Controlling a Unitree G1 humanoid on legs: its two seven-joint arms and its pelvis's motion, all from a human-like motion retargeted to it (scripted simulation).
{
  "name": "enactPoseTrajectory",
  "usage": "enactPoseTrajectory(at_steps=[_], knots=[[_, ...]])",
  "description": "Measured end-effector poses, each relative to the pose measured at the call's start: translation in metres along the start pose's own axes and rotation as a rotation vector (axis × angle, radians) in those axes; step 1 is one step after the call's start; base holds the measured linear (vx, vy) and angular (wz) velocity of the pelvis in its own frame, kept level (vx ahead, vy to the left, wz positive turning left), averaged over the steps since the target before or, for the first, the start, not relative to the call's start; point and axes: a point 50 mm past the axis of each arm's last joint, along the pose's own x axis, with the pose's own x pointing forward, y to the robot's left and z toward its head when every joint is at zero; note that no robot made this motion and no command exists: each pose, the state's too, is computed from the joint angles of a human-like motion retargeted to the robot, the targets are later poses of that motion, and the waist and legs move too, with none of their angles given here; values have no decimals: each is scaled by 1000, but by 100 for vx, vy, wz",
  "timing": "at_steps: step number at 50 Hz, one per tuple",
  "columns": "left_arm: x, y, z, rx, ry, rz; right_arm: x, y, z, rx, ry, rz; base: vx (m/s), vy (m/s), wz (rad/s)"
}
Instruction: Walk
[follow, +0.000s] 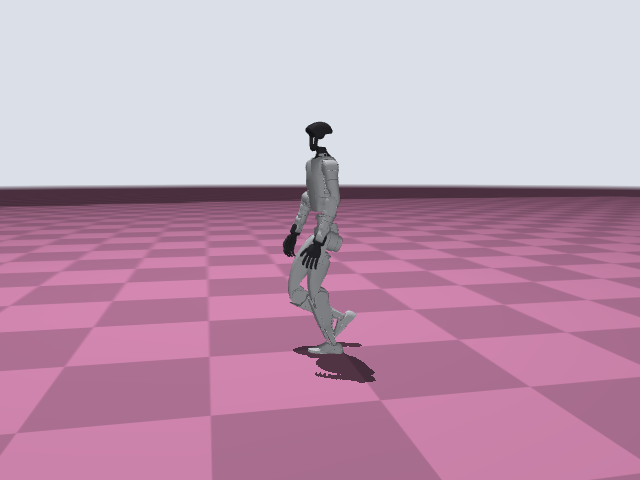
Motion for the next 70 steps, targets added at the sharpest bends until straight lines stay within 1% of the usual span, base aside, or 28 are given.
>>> enactPoseTrajectory(at_steps=[6, 12, 18, 25, 28, 33, 43, 48, 54, 60, 65, 70], knots=[[7, 23, 31, -23, -80, 85, 1, -11, 10, 1, -31, -43, 0, 0, 0], [8, 32, 49, -41, -149, 121, 0, -13, 9, 26, -33, -67, 0, 0, 0], [8, 23, 44, -33, -142, 96, -1, -6, -3, 46, 6, -48, 0, 0, 0], [1, -5, 6, -37, -28, 0, -4, -6, -14, 75, 27, -57, 0, -1, -1], [-1, -11, 0, -20, -2, -22, -4, -12, -9, 62, 4, -82, -3, -5, -11], [1, -4, 6, -4, -14, -17, -1, -25, 13, 44, -58, -131, -1, -2, 0], [-2, -12, 2, -38, -29, -40, -1, -32, 33, 62, -145, -168, 0, 0, 0], [-6, -25, -11, -53, 12, -73, -1, -25, 28, 41, -130, -140, 1, 0, -3], [-11, -35, -30, -74, 90, -102, -1, -4, 2, 49, -37, -50, 6, 1, -4], [-7, -25, -24, -42, 86, -82, -2, 8, -10, 40, 23, 31, 0, 0, 0], [3, 3, 7, -13, 6, -8, 0, 1, 0, -3, 10, 27, 5, 1, -23], [9, 27, 43, -47, -108, 87, 1, -3, 5, -3, -6, 3, 2, -1, -3]])
